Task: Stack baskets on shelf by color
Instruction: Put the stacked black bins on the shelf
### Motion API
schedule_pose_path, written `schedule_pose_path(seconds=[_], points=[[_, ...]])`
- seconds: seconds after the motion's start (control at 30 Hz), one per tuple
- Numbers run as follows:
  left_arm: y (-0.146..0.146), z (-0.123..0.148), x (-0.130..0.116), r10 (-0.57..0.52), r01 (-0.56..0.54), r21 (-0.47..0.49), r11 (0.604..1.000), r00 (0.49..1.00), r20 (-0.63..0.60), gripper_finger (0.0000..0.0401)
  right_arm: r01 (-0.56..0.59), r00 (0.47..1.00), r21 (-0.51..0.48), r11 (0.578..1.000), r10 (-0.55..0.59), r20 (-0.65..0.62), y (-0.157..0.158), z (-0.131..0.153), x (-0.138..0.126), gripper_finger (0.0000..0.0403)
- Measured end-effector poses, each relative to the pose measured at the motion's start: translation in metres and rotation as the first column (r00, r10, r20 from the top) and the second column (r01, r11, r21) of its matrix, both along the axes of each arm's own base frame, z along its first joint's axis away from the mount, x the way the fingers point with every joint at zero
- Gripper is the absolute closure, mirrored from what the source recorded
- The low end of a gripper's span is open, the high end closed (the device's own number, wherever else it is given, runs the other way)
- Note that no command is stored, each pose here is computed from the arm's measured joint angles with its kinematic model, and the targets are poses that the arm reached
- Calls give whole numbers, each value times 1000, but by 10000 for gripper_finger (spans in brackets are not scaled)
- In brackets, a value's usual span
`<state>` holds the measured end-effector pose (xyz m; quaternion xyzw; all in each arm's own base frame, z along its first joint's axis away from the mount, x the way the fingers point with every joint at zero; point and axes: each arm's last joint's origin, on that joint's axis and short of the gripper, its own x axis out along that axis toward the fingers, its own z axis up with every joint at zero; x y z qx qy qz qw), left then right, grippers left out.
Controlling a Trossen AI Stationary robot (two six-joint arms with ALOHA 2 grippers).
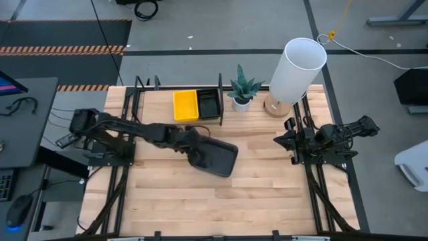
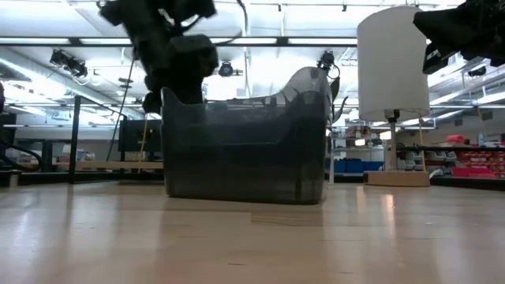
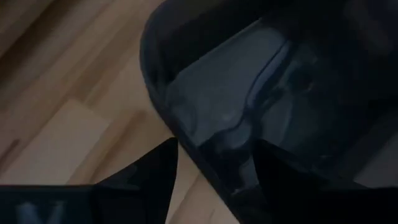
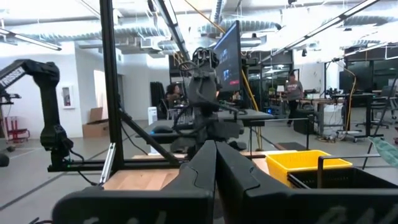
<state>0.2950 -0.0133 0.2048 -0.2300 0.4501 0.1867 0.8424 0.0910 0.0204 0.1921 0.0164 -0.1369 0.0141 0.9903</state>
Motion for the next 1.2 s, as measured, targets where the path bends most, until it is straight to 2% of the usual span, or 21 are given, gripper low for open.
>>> schedule_pose_path(seconds=[0.13,0.3,0.4,0.57,0.73,0.93,1.03,1.2], points=[[3,-4,13,-41,47,26,999,981,-187,195,0,1000,2,1000,0,5,0,1,0,387],[6,-7,25,-70,85,38,996,952,-298,233,0,1000,4,1000,0,12,0,1,0,386],[6,-12,27,-85,102,34,994,938,-337,280,0,1000,6,1000,0,17,0,2,0,387],[9,-14,28,-127,135,-1,991,928,-349,381,0,1000,6,1000,0,17,0,2,0,386],[8,-12,22,-189,204,-3,979,903,-385,384,0,1000,6,1000,0,17,0,2,0,387],[7,-7,8,-229,252,-18,968,846,-481,385,0,1000,6,1000,0,17,0,2,0,389],[4,-2,-3,-263,296,-16,955,824,-502,385,0,1000,6,1000,0,17,0,2,0,388],[2,-3,-33,-281,314,-19,949,821,-497,385,0,1000,7,1000,0,22,0,2,0,388]])
